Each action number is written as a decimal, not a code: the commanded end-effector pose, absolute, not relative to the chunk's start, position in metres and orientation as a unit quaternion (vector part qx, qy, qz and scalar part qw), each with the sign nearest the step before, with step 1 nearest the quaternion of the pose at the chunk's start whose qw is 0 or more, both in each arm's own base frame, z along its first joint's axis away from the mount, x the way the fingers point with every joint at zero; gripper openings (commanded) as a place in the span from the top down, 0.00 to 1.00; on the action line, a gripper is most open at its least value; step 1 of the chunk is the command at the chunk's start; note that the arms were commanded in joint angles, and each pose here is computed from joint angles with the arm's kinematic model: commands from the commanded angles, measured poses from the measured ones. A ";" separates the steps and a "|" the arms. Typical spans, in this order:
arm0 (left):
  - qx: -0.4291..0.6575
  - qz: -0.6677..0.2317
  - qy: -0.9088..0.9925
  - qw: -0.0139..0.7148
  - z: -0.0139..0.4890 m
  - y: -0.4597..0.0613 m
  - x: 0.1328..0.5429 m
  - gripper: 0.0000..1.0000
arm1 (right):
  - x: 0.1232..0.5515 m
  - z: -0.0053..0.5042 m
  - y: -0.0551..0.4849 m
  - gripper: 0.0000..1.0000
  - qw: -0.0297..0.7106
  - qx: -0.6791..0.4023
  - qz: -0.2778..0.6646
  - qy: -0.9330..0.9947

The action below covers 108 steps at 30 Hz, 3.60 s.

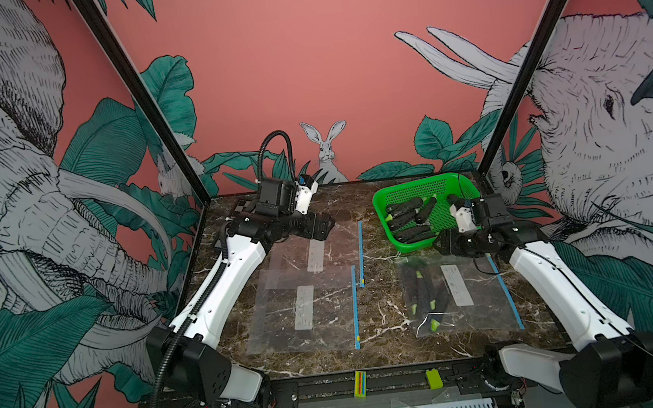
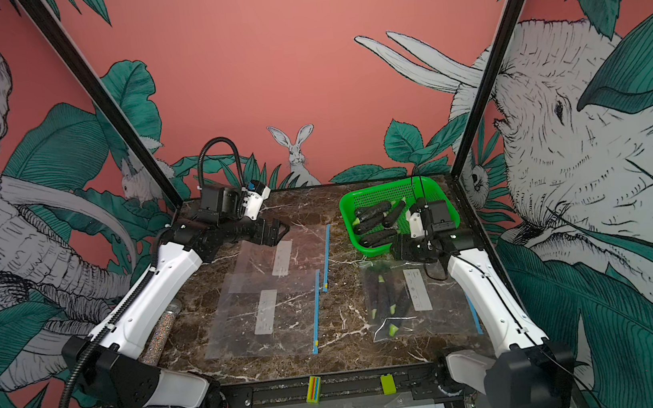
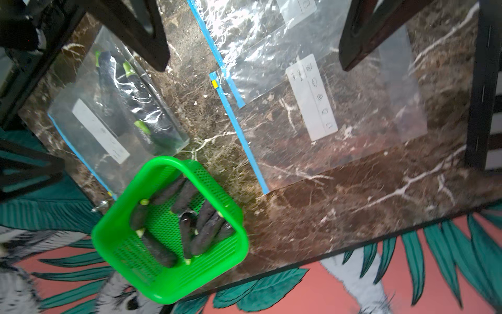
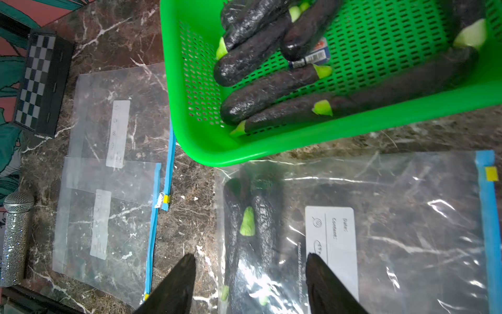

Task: Place the eggplant in a zip-top bag and seal the zipper
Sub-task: Place the zipper food storage bag at the center of the board, then open the zipper of the food storage bag at the center of the board.

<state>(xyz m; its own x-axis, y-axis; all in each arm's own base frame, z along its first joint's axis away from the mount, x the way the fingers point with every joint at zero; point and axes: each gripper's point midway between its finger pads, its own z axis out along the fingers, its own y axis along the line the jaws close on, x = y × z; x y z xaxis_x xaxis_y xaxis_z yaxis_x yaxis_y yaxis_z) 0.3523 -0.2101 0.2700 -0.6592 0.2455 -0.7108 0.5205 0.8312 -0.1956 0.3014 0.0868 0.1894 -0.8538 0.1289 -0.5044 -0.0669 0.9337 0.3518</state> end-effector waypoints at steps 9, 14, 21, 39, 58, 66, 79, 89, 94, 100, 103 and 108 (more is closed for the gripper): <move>0.115 -0.015 0.965 0.236 0.199 -0.174 0.258 0.02 | 0.310 0.182 0.164 0.02 0.296 -0.037 0.260 0.918; 0.104 -0.036 0.970 0.217 0.170 -0.196 0.229 0.07 | 0.302 0.160 0.169 0.03 0.278 -0.029 0.273 0.920; 0.112 -0.038 0.974 0.194 0.134 -0.224 0.217 0.10 | 0.293 0.151 0.173 0.03 0.274 -0.035 0.286 0.917; 0.127 0.023 0.978 0.161 0.088 -0.235 0.205 0.15 | 0.285 0.132 0.177 0.05 0.271 -0.044 0.301 0.913; 0.169 -0.017 0.976 0.135 0.046 -0.285 0.214 0.25 | 0.276 0.121 0.171 0.06 0.258 -0.049 0.286 0.921; 0.179 -0.001 0.975 0.131 0.037 -0.282 0.215 0.34 | 0.273 0.118 0.167 0.06 0.258 -0.049 0.274 0.925; 0.184 -0.001 0.974 0.133 0.029 -0.280 0.214 0.47 | 0.274 0.113 0.167 0.08 0.253 -0.048 0.273 0.927; 0.183 -0.005 0.974 0.130 0.023 -0.281 0.213 0.54 | 0.271 0.111 0.165 0.08 0.252 -0.047 0.269 0.928; 0.183 -0.005 0.975 0.127 0.018 -0.280 0.211 0.61 | 0.271 0.111 0.164 0.08 0.252 -0.047 0.269 0.928; 0.181 -0.007 0.975 0.127 0.018 -0.279 0.210 0.64 | 0.269 0.110 0.163 0.08 0.253 -0.046 0.267 0.929; 0.183 -0.006 0.975 0.129 0.019 -0.278 0.210 0.68 | 0.269 0.110 0.163 0.08 0.253 -0.046 0.265 0.929; 0.185 -0.002 0.974 0.131 0.021 -0.277 0.211 0.75 | 0.270 0.110 0.162 0.08 0.253 -0.046 0.265 0.929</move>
<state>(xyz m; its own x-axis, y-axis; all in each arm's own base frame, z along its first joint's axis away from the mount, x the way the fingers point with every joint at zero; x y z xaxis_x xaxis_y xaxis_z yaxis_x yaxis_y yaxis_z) 0.2140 -0.2838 0.0204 -0.8965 0.3594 -0.2590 0.3653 0.9305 0.0266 0.2703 0.1630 0.1072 -0.8785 0.0566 -0.4743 -0.2036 0.8539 0.4789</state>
